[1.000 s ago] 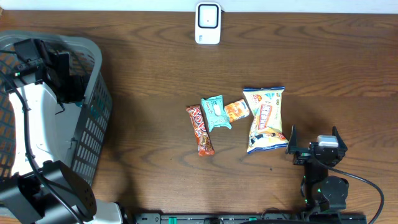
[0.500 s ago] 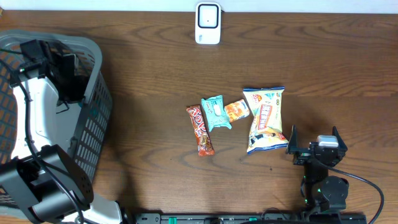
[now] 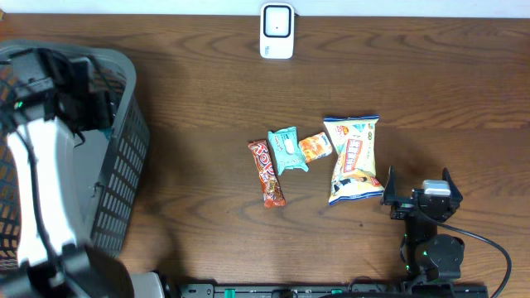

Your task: Scan the item barcode

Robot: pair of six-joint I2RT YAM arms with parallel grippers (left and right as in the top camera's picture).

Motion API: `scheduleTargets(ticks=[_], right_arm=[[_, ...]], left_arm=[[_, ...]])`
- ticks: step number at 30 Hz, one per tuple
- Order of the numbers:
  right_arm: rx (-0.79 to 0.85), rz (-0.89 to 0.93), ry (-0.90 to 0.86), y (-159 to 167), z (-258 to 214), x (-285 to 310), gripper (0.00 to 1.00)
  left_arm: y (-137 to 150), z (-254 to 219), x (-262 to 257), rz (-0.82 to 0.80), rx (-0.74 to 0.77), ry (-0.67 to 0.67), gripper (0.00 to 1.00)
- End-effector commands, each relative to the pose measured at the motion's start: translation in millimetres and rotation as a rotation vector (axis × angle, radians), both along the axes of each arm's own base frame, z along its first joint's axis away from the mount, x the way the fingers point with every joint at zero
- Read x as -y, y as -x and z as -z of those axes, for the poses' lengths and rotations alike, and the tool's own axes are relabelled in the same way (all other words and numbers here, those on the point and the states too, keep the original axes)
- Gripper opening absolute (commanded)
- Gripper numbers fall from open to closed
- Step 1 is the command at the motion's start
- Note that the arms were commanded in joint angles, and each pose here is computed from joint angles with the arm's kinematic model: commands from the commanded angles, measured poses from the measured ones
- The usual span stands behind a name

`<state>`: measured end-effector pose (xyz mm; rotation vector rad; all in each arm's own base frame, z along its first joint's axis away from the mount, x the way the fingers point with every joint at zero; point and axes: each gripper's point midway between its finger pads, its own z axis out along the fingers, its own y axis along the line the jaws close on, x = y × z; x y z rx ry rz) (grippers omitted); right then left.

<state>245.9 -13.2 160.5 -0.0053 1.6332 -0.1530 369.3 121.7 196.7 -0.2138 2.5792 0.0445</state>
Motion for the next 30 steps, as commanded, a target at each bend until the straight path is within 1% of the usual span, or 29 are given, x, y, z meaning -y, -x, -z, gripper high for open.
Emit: scheduleTargets(ticks=[1, 5, 6, 8, 10, 13, 17, 22, 25, 28, 30], right_arm=[[0.003, 0.008, -0.011, 0.4, -0.2, 0.9, 0.99], [0.003, 0.008, -0.011, 0.4, -0.2, 0.8, 0.99], [0.003, 0.008, -0.011, 0.4, -0.2, 0.9, 0.99], [0.003, 0.008, -0.011, 0.4, -0.2, 0.9, 0.99], [0.003, 0.008, -0.011, 0.4, -0.2, 0.9, 0.99], [0.003, 0.008, -0.011, 0.4, -0.2, 0.9, 0.99], [0.003, 0.008, -0.011, 0.4, -0.2, 0.9, 0.99], [0.003, 0.008, -0.011, 0.4, -0.2, 0.8, 0.99], [0.003, 0.008, -0.011, 0.4, -0.2, 0.9, 0.99], [0.003, 0.008, -0.011, 0.4, -0.2, 0.8, 0.99], [0.003, 0.008, -0.011, 0.4, -0.2, 0.8, 0.99]], left_arm=[[7.9, -75.8, 5.2, -0.062, 0.219, -0.02, 0.25], [23.5, -131.6, 15.6, -0.129, 0.406, 0.019, 0.25], [27.9, -151.3, 26.4, -0.114, 0.479, 0.06, 0.25], [34.8, -178.4, 43.7, -0.054, 0.576, 0.102, 0.25], [43.1, -196.9, 52.6, -0.036, 0.639, 0.12, 0.25], [49.8, -206.3, 59.7, -0.049, 0.67, 0.174, 0.25], [51.3, -212.0, 93.2, 0.08, 0.675, 0.33, 0.25], [49.1, -209.6, 127.5, 0.204, 0.64, 0.442, 0.25], [45.2, -206.8, 133.7, 0.219, 0.629, 0.445, 0.25], [41.2, -202.8, 122.2, 0.164, 0.627, 0.402, 0.26], [39.0, -197.4, 106.9, 0.087, 0.619, 0.345, 0.35]])
